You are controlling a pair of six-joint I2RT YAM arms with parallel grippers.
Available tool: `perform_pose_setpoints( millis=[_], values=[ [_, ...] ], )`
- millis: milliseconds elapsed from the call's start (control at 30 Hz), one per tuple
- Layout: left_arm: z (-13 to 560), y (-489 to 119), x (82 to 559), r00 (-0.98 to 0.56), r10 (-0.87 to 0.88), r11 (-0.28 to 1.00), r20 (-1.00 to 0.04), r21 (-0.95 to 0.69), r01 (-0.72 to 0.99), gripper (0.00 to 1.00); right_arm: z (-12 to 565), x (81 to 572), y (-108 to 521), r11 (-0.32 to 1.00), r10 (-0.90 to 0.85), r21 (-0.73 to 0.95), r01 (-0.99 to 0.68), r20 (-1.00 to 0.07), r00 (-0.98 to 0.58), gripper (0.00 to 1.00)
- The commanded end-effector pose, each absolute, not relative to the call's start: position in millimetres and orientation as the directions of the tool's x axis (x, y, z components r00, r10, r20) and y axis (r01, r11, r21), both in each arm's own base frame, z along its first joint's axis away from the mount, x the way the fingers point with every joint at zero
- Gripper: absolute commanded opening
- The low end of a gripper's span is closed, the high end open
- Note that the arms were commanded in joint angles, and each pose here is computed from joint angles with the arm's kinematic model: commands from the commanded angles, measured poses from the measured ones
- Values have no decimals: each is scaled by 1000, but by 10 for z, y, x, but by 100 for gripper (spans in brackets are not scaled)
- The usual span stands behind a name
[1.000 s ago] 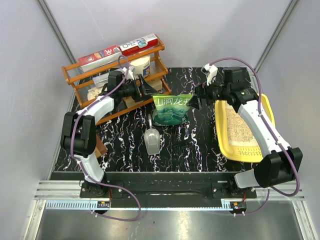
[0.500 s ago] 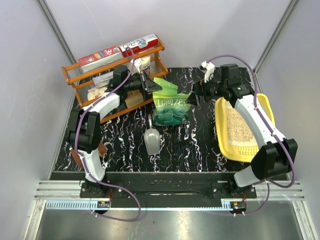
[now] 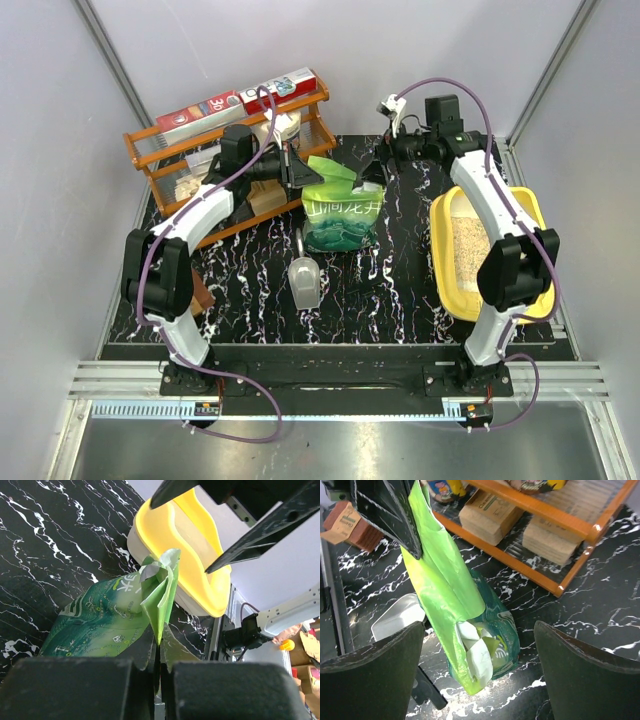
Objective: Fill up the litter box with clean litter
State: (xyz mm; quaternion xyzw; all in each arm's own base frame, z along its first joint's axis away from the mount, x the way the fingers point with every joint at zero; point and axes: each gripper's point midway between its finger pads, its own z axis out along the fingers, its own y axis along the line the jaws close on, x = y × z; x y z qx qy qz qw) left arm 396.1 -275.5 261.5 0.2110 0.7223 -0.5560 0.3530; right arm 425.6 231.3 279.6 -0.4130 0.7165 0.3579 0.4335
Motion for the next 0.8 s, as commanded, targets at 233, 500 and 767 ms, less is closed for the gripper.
perform_pose_setpoints(
  millis=[233,500,767],
  values=[
    [3120,-2739,3759,-505,-47,217,-862,-502,837,0,2693,4156,2603,211,-299,130,-969,-935,-190,94],
    [3131,-2731,3747,-485,-32,217,-874,-480,850,0,2555,4270,2859,209,-308,123,-970,-933,-185,79],
    [3160,-2691,3774,-440,0,251,-898,-426,869,9,2593,4286,2832,193,-341,74,-978,-930,-138,32]
  ],
)
